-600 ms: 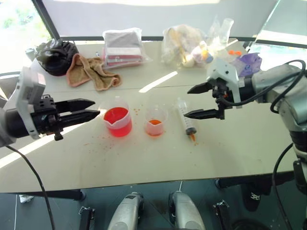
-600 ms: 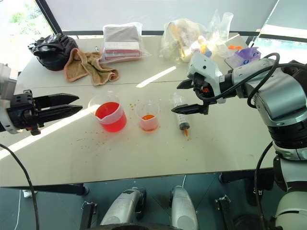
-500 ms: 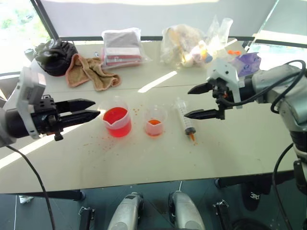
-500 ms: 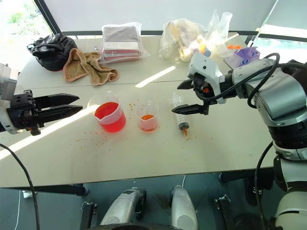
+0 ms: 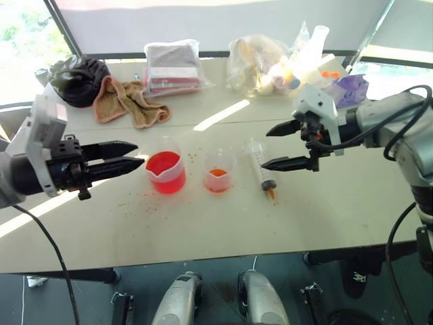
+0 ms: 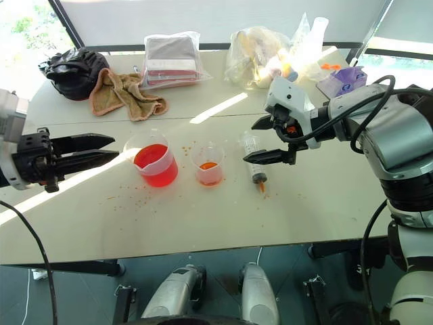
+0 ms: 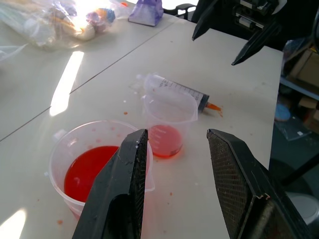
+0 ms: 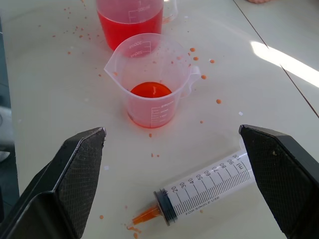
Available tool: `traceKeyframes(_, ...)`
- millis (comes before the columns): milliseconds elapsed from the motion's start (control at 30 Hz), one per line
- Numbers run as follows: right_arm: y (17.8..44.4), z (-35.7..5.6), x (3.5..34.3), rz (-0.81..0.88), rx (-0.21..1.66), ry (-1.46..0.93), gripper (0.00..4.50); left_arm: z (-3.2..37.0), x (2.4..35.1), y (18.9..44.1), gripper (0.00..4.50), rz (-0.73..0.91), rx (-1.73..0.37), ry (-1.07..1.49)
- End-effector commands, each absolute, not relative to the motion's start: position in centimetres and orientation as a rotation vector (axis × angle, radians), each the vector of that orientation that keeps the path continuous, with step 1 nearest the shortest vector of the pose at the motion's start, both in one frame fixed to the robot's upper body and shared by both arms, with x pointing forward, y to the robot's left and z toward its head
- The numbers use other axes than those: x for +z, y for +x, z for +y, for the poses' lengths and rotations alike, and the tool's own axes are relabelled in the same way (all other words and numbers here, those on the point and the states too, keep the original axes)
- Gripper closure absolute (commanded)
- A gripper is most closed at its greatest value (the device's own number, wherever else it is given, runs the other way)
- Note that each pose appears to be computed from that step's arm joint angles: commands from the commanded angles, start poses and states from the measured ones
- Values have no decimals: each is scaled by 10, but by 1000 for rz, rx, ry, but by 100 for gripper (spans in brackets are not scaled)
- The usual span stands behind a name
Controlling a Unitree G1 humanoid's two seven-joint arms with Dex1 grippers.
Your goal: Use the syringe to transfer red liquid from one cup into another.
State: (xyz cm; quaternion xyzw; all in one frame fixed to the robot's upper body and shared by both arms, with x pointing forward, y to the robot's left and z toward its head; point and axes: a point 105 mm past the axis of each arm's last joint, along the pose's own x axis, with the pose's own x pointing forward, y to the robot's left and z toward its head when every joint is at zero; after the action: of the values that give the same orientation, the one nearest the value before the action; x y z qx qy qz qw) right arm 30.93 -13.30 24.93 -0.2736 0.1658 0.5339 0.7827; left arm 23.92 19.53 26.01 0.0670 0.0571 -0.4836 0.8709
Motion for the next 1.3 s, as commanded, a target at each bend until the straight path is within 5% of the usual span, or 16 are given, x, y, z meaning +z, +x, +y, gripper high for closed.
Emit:
traceKeyframes(33, 307, -134, 265, 306, 1136, -642, 1, 193, 269, 237, 252, 75, -1017, 170)
traceKeyframes(333, 341, -136, 258, 367, 945, -660, 1, 189, 264, 237, 252, 73, -1012, 165)
traceKeyframes(633, 380, -130, 248, 849, 612, -139, 1, 186, 259, 236, 252, 65, -983, 153)
traceKeyframes(800, 385, -131, 219, 1022, 480, -72, 1, 189, 258, 233, 252, 66, -955, 153)
traceKeyframes(1300, 405, -121, 174, 1061, 386, -161, 1, 191, 258, 225, 252, 63, -903, 174)
